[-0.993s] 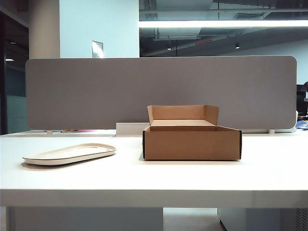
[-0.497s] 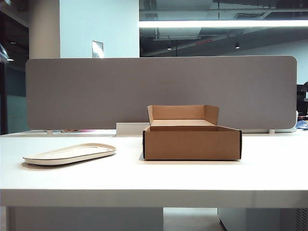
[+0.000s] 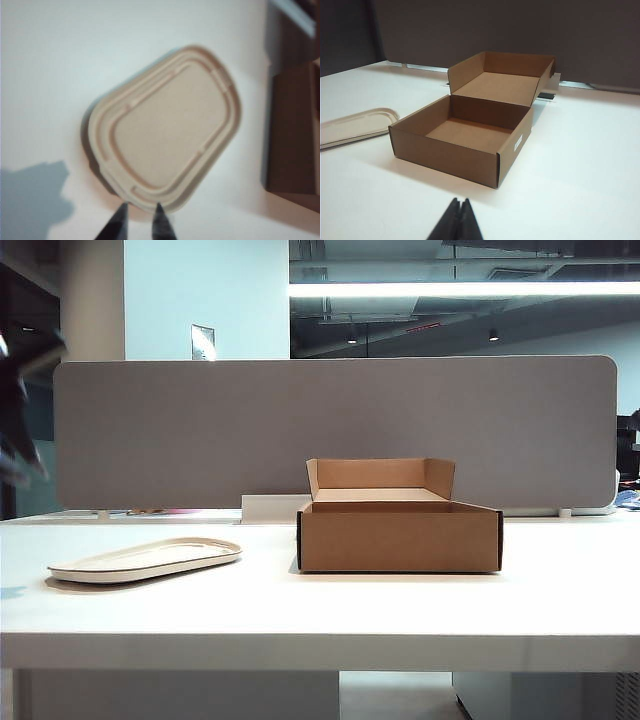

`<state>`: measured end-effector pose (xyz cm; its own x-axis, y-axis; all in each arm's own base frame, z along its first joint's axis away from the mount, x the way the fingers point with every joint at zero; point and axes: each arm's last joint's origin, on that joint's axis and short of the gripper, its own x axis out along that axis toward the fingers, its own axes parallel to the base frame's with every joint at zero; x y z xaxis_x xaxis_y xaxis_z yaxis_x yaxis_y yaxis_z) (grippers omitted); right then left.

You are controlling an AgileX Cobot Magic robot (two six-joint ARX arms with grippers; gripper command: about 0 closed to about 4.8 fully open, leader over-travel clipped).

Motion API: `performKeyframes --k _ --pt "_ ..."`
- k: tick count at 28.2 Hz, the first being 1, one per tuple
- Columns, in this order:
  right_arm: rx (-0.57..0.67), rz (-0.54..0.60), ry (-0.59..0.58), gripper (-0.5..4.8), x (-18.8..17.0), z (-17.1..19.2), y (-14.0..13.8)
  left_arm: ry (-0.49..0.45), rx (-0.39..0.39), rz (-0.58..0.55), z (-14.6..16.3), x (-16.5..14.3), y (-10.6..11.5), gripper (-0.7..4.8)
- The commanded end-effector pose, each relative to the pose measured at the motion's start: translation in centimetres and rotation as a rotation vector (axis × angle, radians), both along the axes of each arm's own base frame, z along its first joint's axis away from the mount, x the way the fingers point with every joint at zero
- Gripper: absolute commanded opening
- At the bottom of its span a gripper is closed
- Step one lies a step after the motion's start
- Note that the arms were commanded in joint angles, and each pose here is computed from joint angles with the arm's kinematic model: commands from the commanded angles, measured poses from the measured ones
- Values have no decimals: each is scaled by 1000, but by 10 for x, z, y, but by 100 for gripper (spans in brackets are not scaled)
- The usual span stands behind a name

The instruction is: Pick up the lid and place it into the paper box.

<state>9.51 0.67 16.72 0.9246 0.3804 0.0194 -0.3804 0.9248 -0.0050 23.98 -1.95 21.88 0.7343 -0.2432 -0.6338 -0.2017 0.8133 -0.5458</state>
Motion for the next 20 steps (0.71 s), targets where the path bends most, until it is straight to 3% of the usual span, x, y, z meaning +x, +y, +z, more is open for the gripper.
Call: performKeyframes --k 1,5,9,20 --pt "2 -5 -8 -1 0 0 0 73 -70 12 -11 6 -5 63" --pt "2 -5 -7 -1 0 0 0 161 -88 -12 -29 12 -15 130" --pt "2 -5 -7 -1 0 0 0 208 -108 1 -37 14 -15 130" --pt "3 -5 1 -1 0 -1 0 258 -50 52 -36 32 -16 130"
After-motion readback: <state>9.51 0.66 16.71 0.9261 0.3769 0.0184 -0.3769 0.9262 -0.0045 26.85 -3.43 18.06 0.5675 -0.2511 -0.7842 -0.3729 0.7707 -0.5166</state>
